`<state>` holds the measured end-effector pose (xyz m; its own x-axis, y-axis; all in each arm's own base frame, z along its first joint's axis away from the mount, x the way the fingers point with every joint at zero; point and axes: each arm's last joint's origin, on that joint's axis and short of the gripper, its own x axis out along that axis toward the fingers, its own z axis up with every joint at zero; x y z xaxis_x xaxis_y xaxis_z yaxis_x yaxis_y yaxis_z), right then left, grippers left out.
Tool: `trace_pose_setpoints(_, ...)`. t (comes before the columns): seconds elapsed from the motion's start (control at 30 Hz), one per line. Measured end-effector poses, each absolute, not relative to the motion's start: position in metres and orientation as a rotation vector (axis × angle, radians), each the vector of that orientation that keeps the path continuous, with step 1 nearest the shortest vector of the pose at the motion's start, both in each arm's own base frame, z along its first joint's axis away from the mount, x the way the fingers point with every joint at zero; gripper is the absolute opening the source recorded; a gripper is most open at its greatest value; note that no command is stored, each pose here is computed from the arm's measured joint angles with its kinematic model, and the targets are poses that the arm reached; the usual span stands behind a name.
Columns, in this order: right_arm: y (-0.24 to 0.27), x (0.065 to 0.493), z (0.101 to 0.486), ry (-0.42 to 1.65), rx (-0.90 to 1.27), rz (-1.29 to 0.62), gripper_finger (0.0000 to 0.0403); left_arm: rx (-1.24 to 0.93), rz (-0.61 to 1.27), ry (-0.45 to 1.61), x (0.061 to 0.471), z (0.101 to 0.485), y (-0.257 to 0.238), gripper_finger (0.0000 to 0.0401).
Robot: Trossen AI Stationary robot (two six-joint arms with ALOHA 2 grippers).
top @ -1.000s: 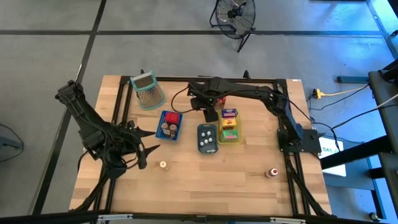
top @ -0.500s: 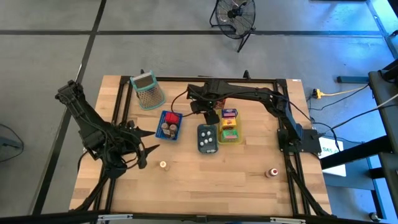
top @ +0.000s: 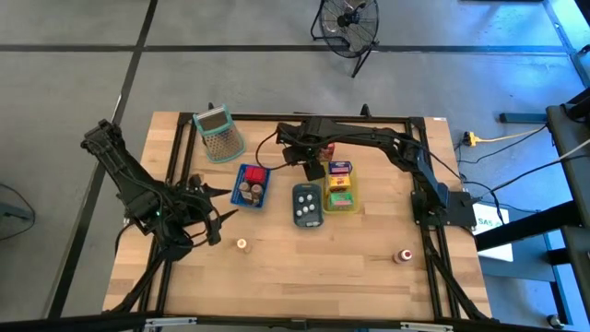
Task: Pick & Place Kitchen Items
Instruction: Put the small black food coloring into the green bin
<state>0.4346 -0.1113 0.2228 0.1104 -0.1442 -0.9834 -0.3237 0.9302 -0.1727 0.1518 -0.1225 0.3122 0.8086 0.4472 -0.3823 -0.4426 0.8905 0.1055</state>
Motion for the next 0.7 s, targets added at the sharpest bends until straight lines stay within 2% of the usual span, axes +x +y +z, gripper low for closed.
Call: trace_pose_setpoints(0.7,-0.1117,0.435,0.2183,1.494,-0.404,0.117,0.0222,-0.02,0.454,0.463,0.1542,0.3106,-0.1206,0.0253)
